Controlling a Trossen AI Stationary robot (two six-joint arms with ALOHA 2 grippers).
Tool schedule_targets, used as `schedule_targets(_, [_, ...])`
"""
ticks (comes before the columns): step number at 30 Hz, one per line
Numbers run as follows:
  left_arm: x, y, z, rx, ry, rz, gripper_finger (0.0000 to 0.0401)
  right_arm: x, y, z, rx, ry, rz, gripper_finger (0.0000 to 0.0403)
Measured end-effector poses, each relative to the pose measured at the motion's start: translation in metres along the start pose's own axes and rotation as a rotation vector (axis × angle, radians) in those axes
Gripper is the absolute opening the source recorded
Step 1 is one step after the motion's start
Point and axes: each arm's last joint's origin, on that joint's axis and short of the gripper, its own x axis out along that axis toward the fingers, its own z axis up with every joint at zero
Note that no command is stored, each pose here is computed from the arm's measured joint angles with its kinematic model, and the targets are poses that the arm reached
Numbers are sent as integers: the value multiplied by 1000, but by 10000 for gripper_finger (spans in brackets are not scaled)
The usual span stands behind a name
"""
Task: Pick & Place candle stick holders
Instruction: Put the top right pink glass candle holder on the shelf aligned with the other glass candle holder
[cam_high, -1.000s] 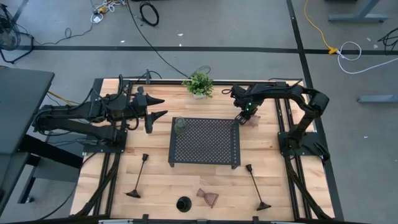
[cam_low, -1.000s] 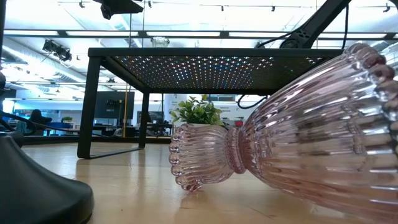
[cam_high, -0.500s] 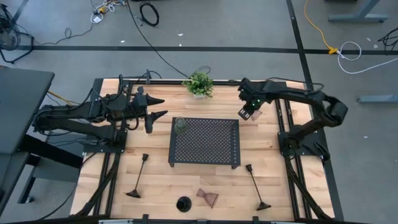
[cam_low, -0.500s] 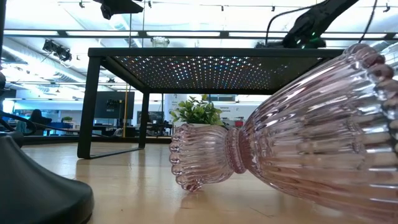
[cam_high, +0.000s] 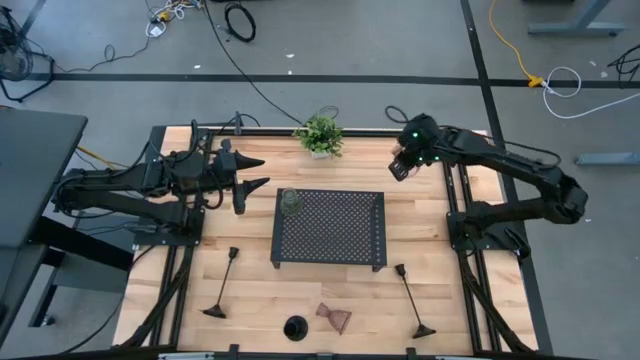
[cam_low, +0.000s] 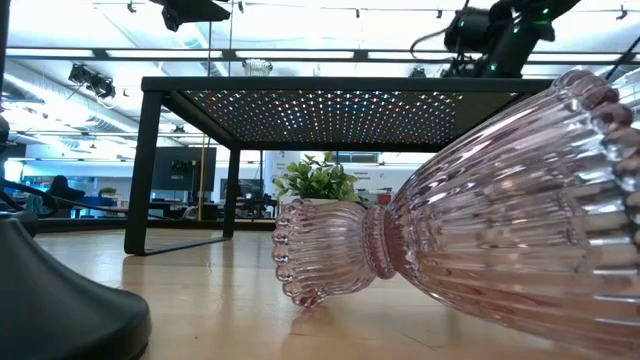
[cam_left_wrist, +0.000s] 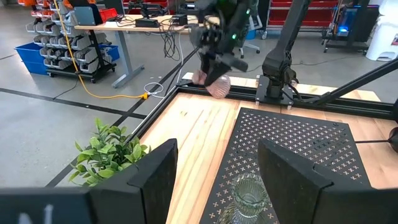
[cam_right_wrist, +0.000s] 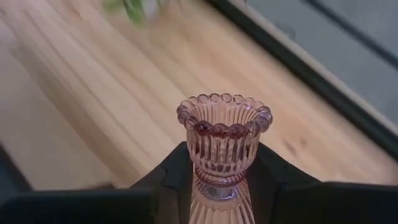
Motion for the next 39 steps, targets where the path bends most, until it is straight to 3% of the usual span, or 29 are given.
schedule_targets(17, [0, 0, 0, -7, -1, 0, 225, -32, 20, 29, -104, -431, 237, 101])
schedule_targets(39, [0, 0, 0, -8, 0, 0, 225, -65, 78, 41, -349, -800, 540, 100])
